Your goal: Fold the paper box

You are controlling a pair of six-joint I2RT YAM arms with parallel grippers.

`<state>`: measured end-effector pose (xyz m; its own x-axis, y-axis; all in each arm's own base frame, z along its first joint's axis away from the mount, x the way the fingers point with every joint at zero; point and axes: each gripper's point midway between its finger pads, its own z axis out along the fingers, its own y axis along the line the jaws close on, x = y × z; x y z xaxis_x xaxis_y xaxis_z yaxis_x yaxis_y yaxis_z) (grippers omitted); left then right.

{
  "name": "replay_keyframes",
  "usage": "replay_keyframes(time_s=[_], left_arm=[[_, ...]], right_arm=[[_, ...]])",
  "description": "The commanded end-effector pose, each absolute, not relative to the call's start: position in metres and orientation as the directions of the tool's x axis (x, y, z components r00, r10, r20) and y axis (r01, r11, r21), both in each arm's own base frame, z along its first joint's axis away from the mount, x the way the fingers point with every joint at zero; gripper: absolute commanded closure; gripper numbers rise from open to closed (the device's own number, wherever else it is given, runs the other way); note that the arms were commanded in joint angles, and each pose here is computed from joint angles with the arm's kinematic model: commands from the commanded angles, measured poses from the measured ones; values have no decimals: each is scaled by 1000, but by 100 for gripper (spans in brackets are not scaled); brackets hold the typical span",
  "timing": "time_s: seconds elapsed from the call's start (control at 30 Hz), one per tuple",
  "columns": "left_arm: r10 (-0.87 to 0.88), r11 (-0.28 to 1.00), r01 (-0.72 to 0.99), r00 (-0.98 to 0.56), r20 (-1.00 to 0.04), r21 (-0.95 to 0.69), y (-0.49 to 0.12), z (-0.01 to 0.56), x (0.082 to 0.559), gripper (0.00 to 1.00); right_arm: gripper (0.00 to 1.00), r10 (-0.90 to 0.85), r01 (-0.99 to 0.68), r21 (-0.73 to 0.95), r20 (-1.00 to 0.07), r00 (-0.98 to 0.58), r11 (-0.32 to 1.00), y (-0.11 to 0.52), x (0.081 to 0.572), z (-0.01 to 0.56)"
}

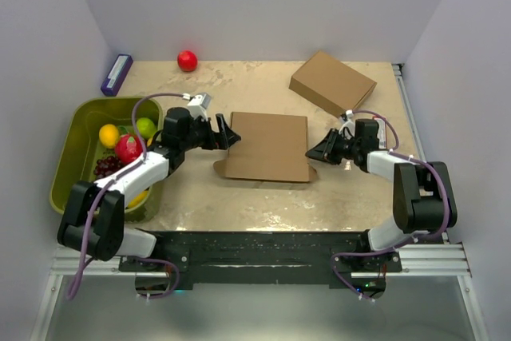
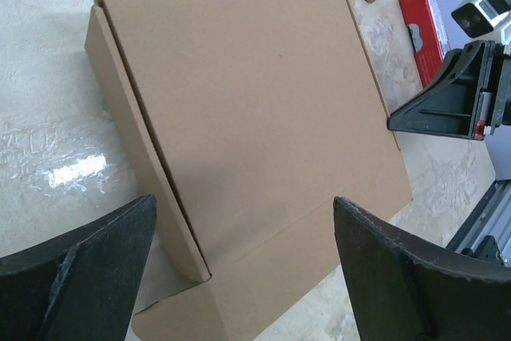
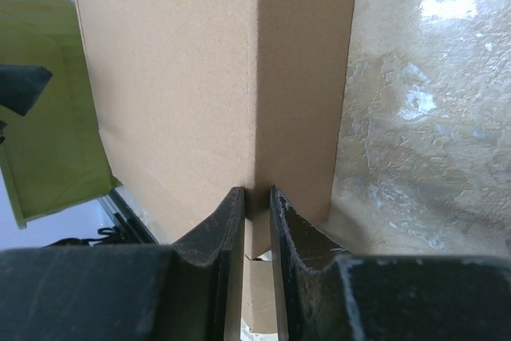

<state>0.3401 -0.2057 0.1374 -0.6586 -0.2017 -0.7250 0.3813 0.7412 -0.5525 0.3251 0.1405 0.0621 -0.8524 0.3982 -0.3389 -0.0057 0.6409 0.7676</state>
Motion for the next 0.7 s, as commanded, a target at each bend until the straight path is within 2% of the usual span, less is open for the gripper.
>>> replay_keyframes(time_s=[0.0, 0.47, 0.67], left_arm=[[-248, 727, 388, -622, -743, -567, -205, 148, 355, 4], [-264, 689, 361, -681, -683, -628, -213, 121, 361, 3], [-294, 633, 375, -693, -658, -677, -222, 124, 358, 3]], right_arm=[[100, 422, 129, 698, -266, -867, 704, 119, 306, 21], [100, 445, 160, 679, -267, -855, 716, 104, 308, 17], [100, 446, 159, 680, -270, -853, 716, 103, 308, 18]])
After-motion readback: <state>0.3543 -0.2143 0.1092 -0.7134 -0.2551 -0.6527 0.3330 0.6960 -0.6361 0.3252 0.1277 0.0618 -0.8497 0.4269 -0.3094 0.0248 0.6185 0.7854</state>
